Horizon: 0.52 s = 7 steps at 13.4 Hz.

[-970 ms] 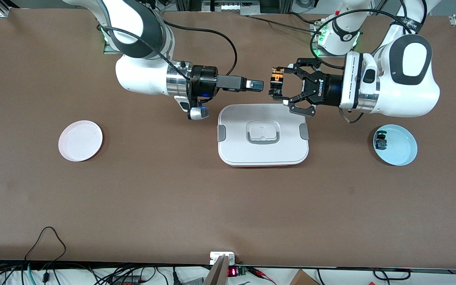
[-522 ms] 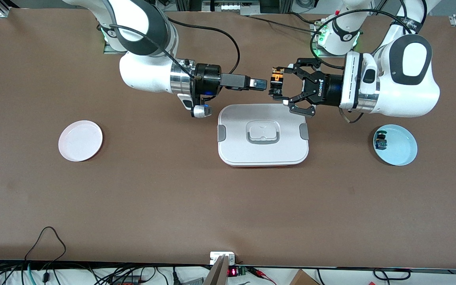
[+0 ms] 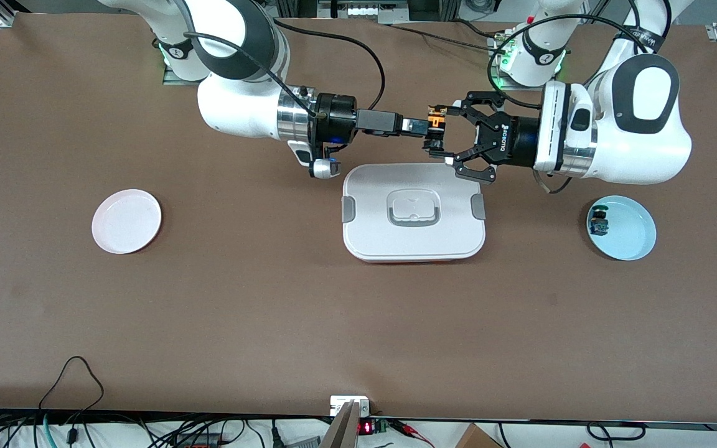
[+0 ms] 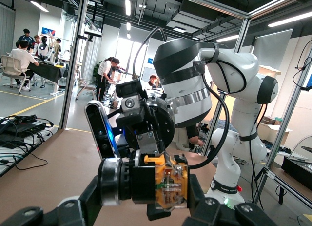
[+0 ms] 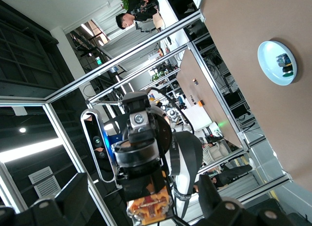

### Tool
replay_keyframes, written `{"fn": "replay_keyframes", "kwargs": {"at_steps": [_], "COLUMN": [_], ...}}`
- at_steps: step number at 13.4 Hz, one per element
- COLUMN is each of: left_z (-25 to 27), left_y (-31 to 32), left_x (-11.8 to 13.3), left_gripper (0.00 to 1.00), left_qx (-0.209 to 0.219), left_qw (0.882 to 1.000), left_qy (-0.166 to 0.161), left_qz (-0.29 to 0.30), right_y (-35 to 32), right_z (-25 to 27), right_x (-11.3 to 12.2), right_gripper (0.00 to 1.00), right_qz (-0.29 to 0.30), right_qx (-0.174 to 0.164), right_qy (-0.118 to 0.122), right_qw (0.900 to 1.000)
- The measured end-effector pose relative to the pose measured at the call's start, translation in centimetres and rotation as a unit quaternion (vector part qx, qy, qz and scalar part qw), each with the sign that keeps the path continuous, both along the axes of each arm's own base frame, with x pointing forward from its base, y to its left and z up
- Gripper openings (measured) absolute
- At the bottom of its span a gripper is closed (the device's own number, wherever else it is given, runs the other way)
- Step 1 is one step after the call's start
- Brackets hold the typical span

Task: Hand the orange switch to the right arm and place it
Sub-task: 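Close the right gripper on the orange switch beside the left gripper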

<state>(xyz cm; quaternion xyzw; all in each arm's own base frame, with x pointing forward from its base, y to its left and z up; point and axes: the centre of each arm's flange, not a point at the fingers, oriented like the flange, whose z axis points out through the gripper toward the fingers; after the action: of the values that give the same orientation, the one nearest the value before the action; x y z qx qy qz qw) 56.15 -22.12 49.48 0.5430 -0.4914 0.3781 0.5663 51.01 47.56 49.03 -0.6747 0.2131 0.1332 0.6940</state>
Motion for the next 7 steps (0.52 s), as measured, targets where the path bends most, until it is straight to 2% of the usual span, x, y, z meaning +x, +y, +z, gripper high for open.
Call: {"fn": "replay_keyframes", "kwargs": {"at_steps": [7], "left_z": [0.00], "left_y": [0.00], "left_x": [0.00], "left_gripper": [0.72], "left_qx": [0.000], "left_qw": [1.000], "left_qy": [0.000], "left_qz": [0.000], "right_y": [0.60], "right_z": [-0.01], "right_x": [-0.50], "right_gripper": [0.97], "right_qz": [0.001], "right_qx": [-0.002], "right_qy": [0.000], "right_qw": [1.000]}}
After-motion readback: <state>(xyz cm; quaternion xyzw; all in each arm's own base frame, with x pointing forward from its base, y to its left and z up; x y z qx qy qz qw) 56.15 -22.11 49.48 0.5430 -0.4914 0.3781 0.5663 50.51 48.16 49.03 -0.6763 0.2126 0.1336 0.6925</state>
